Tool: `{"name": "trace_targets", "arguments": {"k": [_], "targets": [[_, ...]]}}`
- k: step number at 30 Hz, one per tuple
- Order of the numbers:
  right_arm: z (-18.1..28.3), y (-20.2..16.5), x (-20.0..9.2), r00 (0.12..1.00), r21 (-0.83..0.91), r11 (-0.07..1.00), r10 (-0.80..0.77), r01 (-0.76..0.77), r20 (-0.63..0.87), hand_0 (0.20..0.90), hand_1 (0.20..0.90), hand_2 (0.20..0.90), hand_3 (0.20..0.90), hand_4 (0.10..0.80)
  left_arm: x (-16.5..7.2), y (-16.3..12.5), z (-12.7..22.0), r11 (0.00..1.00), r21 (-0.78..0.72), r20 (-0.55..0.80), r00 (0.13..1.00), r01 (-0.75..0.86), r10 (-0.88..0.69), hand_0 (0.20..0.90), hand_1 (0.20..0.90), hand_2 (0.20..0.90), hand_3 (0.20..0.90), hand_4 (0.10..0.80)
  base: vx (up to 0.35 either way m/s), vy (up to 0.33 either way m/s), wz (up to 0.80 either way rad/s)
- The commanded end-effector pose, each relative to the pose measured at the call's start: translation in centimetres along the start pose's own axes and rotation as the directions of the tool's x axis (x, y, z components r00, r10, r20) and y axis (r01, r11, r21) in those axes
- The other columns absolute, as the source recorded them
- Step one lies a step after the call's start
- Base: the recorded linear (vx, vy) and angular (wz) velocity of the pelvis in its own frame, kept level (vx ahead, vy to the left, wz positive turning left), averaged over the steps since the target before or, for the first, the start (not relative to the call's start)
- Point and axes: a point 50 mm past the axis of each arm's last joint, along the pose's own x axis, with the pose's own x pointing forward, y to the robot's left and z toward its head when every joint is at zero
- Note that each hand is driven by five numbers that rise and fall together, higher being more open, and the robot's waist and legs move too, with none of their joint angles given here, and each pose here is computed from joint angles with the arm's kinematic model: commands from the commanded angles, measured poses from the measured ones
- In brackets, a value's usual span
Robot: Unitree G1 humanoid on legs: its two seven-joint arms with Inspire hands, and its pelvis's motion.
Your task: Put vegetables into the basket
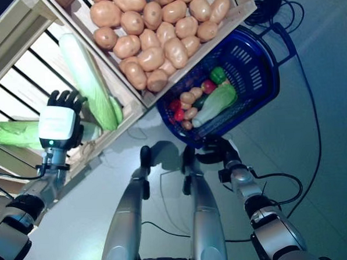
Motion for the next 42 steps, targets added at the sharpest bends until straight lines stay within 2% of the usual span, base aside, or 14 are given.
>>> {"name": "trace_targets", "arguments": {"k": [1, 4, 7, 12, 19, 26, 30, 38, 42], "targets": [[-0.7, -2.2, -0.7, 0.999, -0.072, 0.997, -0.036, 0.035, -0.015, 0.900, 0.900, 0.900, 0.900, 0.800, 1.4, 0.6, -0.9, 0.999, -0.032, -0.113, 0.993, -0.024, 0.021, 0.900, 0.900, 0.900, 0.900, 0.800, 0.000, 0.000, 0.00], [-0.8, -2.2, -0.8, 0.999, -0.071, 0.997, -0.043, 0.042, -0.016, 0.900, 0.900, 0.900, 0.900, 0.800, 0.4, -0.2, -1.1, 0.998, -0.057, -0.155, 0.988, 0.010, -0.019, 0.900, 0.900, 0.900, 0.900, 0.800, 0.000, 0.000, 0.00], [-1.2, -2.3, -1.0, 0.999, -0.070, 0.997, -0.047, 0.045, -0.022, 0.900, 0.900, 0.900, 0.900, 0.800, -0.8, -0.5, -1.2, 0.997, -0.065, -0.190, 0.981, -0.038, 0.025, 0.900, 0.900, 0.900, 0.900, 0.800, 0.000, 0.000, 0.00], [-1.6, -2.3, -1.3, 0.999, -0.058, 0.997, -0.049, 0.048, -0.020, 0.900, 0.900, 0.900, 0.900, 0.800, -1.2, 0.5, -1.4, 0.983, -0.071, -0.206, 0.967, -0.171, 0.153, 0.900, 0.900, 0.900, 0.900, 0.800, 0.000, 0.000, 0.00], [-1.7, -1.8, -1.7, 0.999, -0.043, 0.998, -0.049, 0.049, -0.002, 0.900, 0.900, 0.900, 0.900, 0.800, -2.4, 1.6, -1.3, 0.970, -0.072, -0.191, 0.958, -0.232, 0.215, 0.900, 0.900, 0.900, 0.900, 0.800, 0.015, -0.021, 0.08], [-2.2, -2.5, -2.2, 0.997, -0.033, 0.996, -0.080, 0.079, -0.007, 0.900, 0.900, 0.900, 0.900, 0.800, -3.2, 2.6, -2.3, 0.972, -0.059, -0.198, 0.957, -0.228, 0.212, 0.900, 0.900, 0.900, 0.900, 0.800, 0.006, -0.006, 0.02], [-2.6, -3.1, -2.5, 0.995, -0.031, 0.995, -0.097, 0.096, -0.011, 0.900, 0.900, 0.900, 0.900, 0.800, -3.3, 3.1, -2.4, 0.983, -0.061, -0.169, 0.973, -0.172, 0.160, 0.900, 0.900, 0.900, 0.900, 0.800, 0.006, -0.010, 0.02], [-3.6, -3.5, -3.1, 0.992, -0.016, 0.992, -0.123, 0.123, -0.023, 0.900, 0.900, 0.900, 0.900, 0.800, -3.0, 4.8, -3.0, 0.985, -0.051, -0.127, 0.979, -0.166, 0.158, 0.900, 0.900, 0.900, 0.900, 0.800, 0.021, -0.039, 0.10], [-3.8, -3.4, -3.2, 0.991, -0.011, 0.992, -0.130, 0.129, -0.027, 0.900, 0.900, 0.900, 0.900, 0.800, -3.2, 4.9, -3.2, 0.994, -0.042, -0.097, 0.991, -0.102, 0.097, 0.900, 0.900, 0.900, 0.900, 0.800, 0.025, -0.029, 0.05]]}}
